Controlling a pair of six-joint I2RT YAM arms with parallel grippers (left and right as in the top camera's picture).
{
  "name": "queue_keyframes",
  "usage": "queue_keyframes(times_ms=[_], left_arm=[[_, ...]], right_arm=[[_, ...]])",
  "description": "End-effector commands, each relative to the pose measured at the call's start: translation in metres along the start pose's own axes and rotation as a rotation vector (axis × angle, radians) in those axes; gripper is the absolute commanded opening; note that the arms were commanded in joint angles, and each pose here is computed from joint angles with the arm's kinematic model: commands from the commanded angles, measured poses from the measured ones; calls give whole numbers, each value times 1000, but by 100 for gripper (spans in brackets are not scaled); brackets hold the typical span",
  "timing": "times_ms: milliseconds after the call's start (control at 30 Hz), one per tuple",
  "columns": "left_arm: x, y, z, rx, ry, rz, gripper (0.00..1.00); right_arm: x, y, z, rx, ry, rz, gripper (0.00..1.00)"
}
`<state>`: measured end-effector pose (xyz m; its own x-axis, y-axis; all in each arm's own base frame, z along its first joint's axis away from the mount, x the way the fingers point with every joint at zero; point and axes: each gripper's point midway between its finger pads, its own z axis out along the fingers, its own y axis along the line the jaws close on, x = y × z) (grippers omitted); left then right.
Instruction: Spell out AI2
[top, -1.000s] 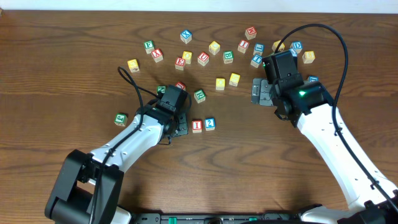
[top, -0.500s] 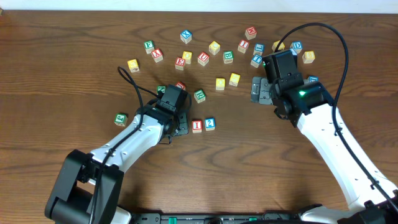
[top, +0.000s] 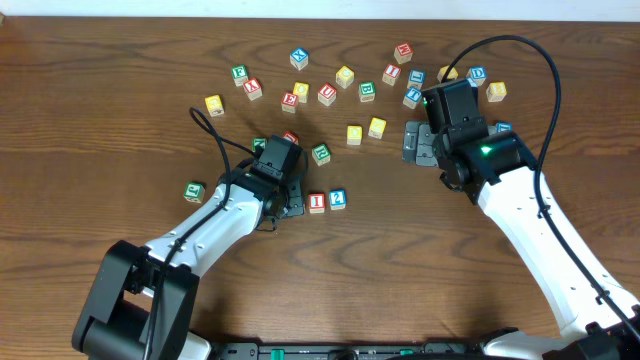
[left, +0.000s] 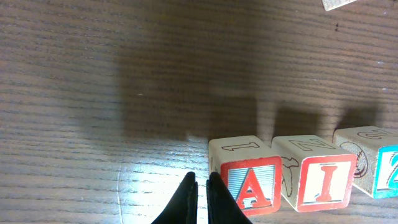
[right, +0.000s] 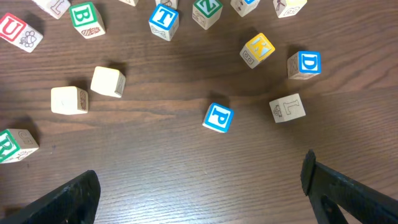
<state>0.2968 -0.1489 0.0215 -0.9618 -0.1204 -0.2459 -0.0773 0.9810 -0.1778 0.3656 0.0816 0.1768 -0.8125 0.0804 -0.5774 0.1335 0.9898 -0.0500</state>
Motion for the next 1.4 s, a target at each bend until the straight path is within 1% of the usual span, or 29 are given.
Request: queue_keyframes(times_ms=[0, 1367], left_arm=[[6, 2, 5, -4, 21, 2, 7], [4, -13, 5, 73, 23, 60, 8]], right_arm=[[-7, -1, -4, 0, -20, 1, 99], [-8, 2, -4, -17, -22, 4, 99]])
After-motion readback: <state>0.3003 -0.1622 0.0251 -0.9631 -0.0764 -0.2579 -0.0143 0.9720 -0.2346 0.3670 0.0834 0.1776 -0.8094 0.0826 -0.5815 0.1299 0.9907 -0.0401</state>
